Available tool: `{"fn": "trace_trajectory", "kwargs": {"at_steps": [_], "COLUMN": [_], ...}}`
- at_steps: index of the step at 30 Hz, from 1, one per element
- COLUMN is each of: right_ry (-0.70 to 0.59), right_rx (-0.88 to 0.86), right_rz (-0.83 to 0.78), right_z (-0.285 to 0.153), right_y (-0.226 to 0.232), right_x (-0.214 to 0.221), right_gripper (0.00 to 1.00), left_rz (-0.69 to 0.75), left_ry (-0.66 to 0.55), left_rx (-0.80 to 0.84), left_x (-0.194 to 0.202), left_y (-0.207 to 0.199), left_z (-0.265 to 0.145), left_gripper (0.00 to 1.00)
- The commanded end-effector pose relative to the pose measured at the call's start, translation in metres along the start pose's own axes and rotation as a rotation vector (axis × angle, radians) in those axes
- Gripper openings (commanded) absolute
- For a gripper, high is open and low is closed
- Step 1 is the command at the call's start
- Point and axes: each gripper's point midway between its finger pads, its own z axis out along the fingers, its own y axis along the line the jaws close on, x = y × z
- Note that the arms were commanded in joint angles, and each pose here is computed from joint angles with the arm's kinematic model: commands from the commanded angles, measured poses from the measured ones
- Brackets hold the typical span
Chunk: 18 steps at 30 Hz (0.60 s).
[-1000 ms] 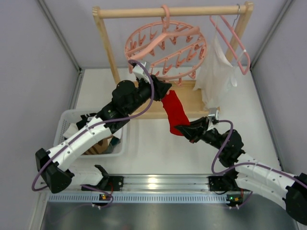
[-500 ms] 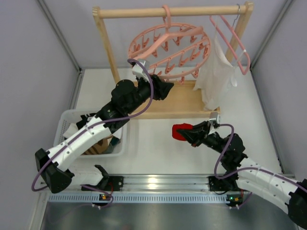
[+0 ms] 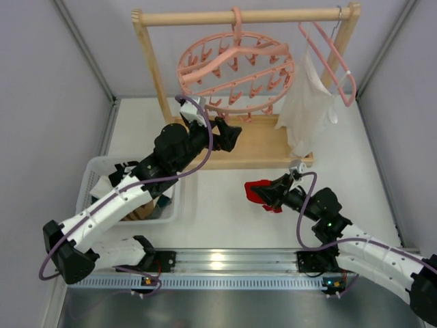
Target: Remove the socks clipped to the hanger
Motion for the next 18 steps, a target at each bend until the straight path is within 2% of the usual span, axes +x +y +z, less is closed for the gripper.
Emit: {"fn": "trace_trajectory", "kwargs": {"at_steps": [1,9,11,12,15,16,18], "right_ry": [-0.01,0.022,0.032,0.053,0.063,0.09,0.089], "right_rx": [-0.005,0.02,0.03,0.043,0.046,0.057,0.055], "right_rz": [-0.018,-0.001,0.01,0.025,0.035,0.044,0.042], "right_z": [0.011,0.034,0.043,0.048,0.063,0.069,0.083], "right_y": [0.005,-0.001,-0.003,-0.006,-0.004,-0.006,-0.001], "right_x": [-0.016,-0.024,-0.025,-0.018,-0.023,-0.015,-0.021], "right_gripper": [0.0,0.0,0.0,0.0,0.0,0.0,0.0], "left_rz": [0.017,0.09,0.081,0.078,0.076,0.093,0.099], "left_ry": [0.001,0.088,0.09,0.105,0.09,0.126,0.096], "left_rx": [-0.114,-0.364,-0.451,-0.551,-0.681,-0.72,-0.778], "left_x": [0.003,0.023,0.019,0.019,0.006,0.011,-0.005], "left_y": [0.026,0.081,0.095,0.11,0.127,0.134,0.141], "left_z": [-0.019,-0.077,-0.096,-0.112,-0.143,-0.156,-0.179], "left_gripper": [0.98,0.98,0.98,0.98,0.98,0.98,0.98]}}
